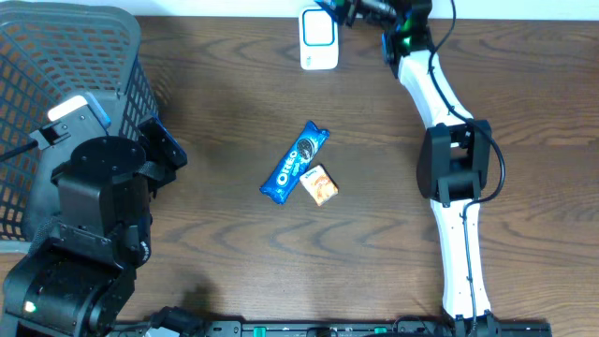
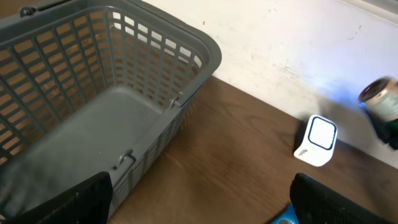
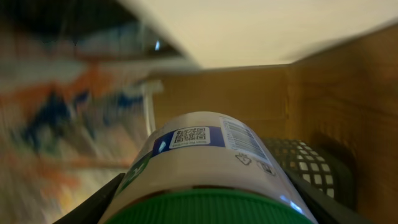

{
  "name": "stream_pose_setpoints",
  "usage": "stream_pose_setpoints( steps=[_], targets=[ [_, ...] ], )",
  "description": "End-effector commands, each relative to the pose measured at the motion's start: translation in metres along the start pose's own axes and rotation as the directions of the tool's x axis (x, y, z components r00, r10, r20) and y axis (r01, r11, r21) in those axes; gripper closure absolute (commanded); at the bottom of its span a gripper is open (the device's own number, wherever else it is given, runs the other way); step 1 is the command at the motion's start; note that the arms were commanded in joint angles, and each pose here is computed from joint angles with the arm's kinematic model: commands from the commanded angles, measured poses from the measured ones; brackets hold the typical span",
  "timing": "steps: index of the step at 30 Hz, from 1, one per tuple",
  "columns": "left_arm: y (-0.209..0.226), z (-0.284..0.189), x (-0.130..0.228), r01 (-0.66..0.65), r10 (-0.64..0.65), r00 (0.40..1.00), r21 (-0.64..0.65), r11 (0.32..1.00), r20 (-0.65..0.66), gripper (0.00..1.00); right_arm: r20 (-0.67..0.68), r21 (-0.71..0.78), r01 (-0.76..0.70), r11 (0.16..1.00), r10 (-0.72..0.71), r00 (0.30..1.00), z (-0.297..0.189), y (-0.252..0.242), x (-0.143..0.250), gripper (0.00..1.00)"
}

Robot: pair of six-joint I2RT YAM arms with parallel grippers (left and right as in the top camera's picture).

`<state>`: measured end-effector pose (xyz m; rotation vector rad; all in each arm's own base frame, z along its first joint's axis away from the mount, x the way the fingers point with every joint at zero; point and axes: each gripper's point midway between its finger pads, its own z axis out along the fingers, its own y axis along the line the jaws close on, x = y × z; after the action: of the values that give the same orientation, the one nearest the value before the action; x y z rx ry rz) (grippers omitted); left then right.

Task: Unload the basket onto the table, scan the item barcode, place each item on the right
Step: 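Carry the green-lidded jar off to the right side of the table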

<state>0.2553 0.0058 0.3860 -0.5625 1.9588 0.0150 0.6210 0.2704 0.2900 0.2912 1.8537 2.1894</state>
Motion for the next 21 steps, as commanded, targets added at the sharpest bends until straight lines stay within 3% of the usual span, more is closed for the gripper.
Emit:
stream_pose_setpoints(
  steps=[1, 9, 13, 18, 21],
  targets=[
    [0.003, 0.000, -0.002, -0.011, 0.011, 1.000, -0.014, 1.000, 0.009, 0.09, -0.106, -0.077, 0.259, 0.963, -0.266, 0.958, 0.025, 0.052, 0.042, 0.66],
    [0.003, 0.000, -0.002, -0.011, 0.011, 1.000, -0.014, 1.000, 0.009, 0.09, -0.119, 0.031, 0.525, 0.851, -0.518, 0.847, 0.070, 0.051, 0.074, 0.61],
    [0.003, 0.000, -0.002, -0.011, 0.011, 1.000, -0.014, 1.000, 0.009, 0.09, -0.064, 0.248, 0.628, 0.738, -0.634, 0.770, 0.091, 0.025, 0.072, 0.55],
    [0.003, 0.000, -0.002, -0.011, 0.011, 1.000, -0.014, 1.000, 0.009, 0.08, -0.160, 0.564, 0.664, 0.491, -0.724, 0.671, 0.085, -0.008, 0.085, 0.56],
    [0.003, 0.000, -0.002, -0.011, 0.011, 1.000, -0.014, 1.000, 0.009, 0.09, -0.284, 0.690, 0.645, 0.327, -0.697, 0.658, 0.063, -0.026, 0.105, 0.55]
  ],
)
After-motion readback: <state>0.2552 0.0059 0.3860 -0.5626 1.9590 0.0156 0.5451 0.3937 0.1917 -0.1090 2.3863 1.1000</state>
